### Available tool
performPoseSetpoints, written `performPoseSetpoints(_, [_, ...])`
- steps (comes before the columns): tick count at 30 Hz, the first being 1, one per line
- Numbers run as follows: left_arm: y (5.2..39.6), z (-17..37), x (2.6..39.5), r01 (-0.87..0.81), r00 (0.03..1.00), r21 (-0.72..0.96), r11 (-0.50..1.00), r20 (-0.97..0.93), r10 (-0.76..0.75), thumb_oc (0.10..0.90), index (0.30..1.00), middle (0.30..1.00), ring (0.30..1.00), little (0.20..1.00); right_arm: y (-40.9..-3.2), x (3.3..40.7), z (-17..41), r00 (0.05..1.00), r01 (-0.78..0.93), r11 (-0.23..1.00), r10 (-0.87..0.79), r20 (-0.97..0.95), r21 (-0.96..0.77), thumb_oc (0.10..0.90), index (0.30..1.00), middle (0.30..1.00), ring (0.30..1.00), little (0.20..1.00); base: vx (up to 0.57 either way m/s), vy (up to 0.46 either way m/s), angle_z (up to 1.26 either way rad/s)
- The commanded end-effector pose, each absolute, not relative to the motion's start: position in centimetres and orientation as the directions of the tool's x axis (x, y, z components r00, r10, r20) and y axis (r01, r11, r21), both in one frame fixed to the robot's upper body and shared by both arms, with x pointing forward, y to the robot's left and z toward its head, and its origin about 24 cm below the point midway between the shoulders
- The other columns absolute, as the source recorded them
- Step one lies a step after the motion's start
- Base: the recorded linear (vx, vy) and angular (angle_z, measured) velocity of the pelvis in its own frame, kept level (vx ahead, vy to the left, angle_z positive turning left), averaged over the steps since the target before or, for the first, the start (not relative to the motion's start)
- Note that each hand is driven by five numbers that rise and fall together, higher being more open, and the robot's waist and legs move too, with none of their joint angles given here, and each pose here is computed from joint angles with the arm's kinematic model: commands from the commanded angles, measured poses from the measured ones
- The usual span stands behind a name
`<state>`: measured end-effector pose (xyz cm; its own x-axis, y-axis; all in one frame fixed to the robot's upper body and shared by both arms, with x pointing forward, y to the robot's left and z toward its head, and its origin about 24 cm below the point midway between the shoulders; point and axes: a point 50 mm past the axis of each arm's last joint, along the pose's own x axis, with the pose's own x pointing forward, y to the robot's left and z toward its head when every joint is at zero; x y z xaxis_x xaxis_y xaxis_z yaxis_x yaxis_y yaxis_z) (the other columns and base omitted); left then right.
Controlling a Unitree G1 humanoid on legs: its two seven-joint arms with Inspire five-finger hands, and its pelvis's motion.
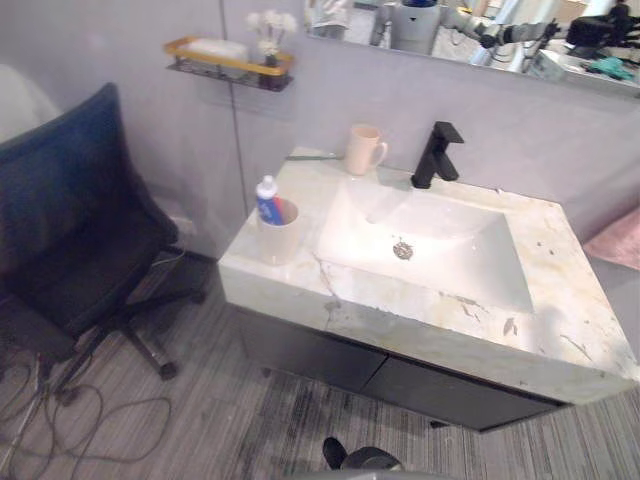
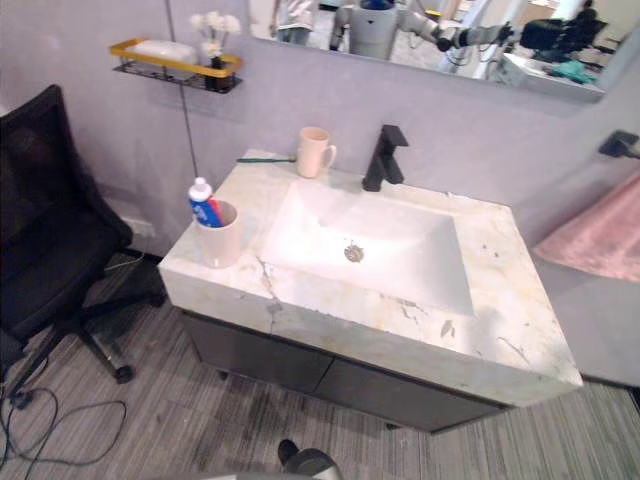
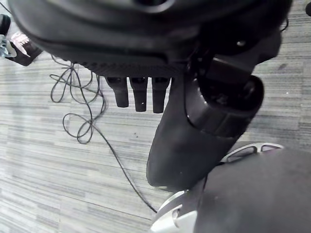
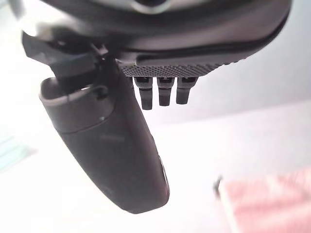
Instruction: Organize the bathroom.
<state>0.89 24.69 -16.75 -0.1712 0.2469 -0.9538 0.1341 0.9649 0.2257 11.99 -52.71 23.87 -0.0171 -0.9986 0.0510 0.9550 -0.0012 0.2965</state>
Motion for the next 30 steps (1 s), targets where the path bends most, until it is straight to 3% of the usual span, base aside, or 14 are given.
performPoseSetpoints(1, [24.6, -16.8, 3.6, 0.034, -0.050, 0.196, 0.980, -0.979, 0.198, 0.800, 0.900, 0.900, 0.900, 0.900, -54.0, 7.4, 23.9, -0.133, 0.859, -0.118, -0.991, -0.005, 0.499, 0.800, 0.900, 0.900, 0.900, 0.900, -0.04, -0.019, -0.17])
performPoseSetpoints(3, [24.7, -16.7, 3.6, 0.039, -0.048, 0.199, 0.979, -0.979, 0.200, 0.800, 0.900, 0.900, 0.900, 0.900, -54.3, 6.1, 22.6, -0.158, 0.847, -0.163, -0.986, -0.052, 0.506, 0.800, 0.900, 0.900, 0.900, 0.900, -0.01, -0.019, -0.20])
performPoseSetpoints(6, [24.7, -16.8, 3.3, 0.077, -0.040, 0.207, 0.975, -0.977, 0.210, 0.800, 0.900, 0.900, 0.900, 0.900, -54.4, 1.9, 16.3, -0.303, 0.767, -0.421, -0.903, -0.304, 0.485, 0.800, 0.900, 0.900, 0.900, 0.900, -0.02, -0.033, -0.23])
performPoseSetpoints(7, [24.7, -16.8, 3.2, 0.080, -0.039, 0.207, 0.975, -0.977, 0.210, 0.800, 0.900, 0.900, 0.900, 0.900, -54.3, 1.6, 15.7, -0.310, 0.761, -0.438, -0.894, -0.324, 0.480, 0.800, 0.900, 0.900, 0.900, 0.900, -0.01, -0.031, -0.15])
performPoseSetpoints(8, [24.5, -16.9, 3.3, 0.089, -0.035, 0.206, 0.974, -0.977, 0.210, 0.800, 0.900, 0.900, 0.900, 0.900, -53.6, 0.8, 12.6, -0.342, 0.696, -0.542, -0.827, -0.446, 0.471, 0.800, 0.900, 0.900, 0.900, 0.900, 0.00, -0.018, -0.14])
performPoseSetpoints(11, [24.3, -16.9, 3.4, 0.101, -0.026, 0.204, 0.974, -0.978, 0.207, 0.800, 0.900, 0.900, 0.900, 0.900, -51.9, 0.3, 7.8, -0.365, 0.644, -0.659, -0.710, -0.602, 0.388, 0.800, 0.900, 0.900, 0.900, 0.900, 0.00, -0.007, 0.10])
performPoseSetpoints(14, [24.0, -17.0, 3.5, 0.109, -0.020, 0.200, 0.974, -0.979, 0.203, 0.800, 0.900, 0.900, 0.900, 0.900, -49.7, 0.2, 3.1, -0.340, 0.644, -0.702, -0.619, -0.707, 0.305, 0.800, 0.900, 0.900, 0.900, 0.900, 0.00, -0.007, 0.21])
performPoseSetpoints(18, [23.4, -17.1, 4.2, 0.119, -0.009, 0.187, 0.975, -0.982, 0.189, 0.800, 0.900, 0.900, 0.900, 0.900, -44.0, 1.3, -4.9, -0.214, 0.787, -0.596, -0.508, -0.835, 0.161, 0.800, 0.900, 0.900, 0.900, 0.900, -0.01, -0.008, 0.11])
performPoseSetpoints(21, [23.0, -17.1, 4.8, 0.125, -0.006, 0.172, 0.977, -0.985, 0.174, 0.800, 0.900, 0.900, 0.900, 0.900, -38.3, 2.7, -10.0, -0.100, 0.933, -0.356, -0.385, -0.917, 0.048, 0.800, 0.900, 0.900, 0.900, 0.900, 0.00, -0.006, 0.04])
performPoseSetpoints(22, [23.1, -17.1, 4.8, 0.123, -0.007, 0.174, 0.977, -0.984, 0.177, 0.800, 0.900, 0.900, 0.900, 0.900, -38.2, 2.7, -10.1, -0.098, 0.935, -0.352, -0.385, -0.918, 0.048, 0.800, 0.900, 0.900, 0.900, 0.900, 0.00, 0.000, 0.00])
performPoseSetpoints(23, [22.8, -17.0, 5.5, 0.111, -0.005, 0.167, 0.980, -0.986, 0.169, 0.800, 0.900, 0.900, 0.900, 0.900, -33.4, 3.5, -13.1, -0.037, 0.990, -0.140, -0.273, -0.961, 0.002, 0.800, 0.900, 0.900, 0.900, 0.900, 0.00, -0.019, 0.03])
performPoseSetpoints(30, [22.1, -16.8, 7.2, 0.086, -0.010, 0.156, 0.984, -0.987, 0.158, 0.800, 0.900, 0.900, 0.900, 0.900, -26.9, 2.0, -16.0, -0.024, 0.989, 0.143, -0.109, -0.994, -0.039, 0.800, 0.900, 0.900, 0.900, 0.900, 0.02, -0.016, -0.07])
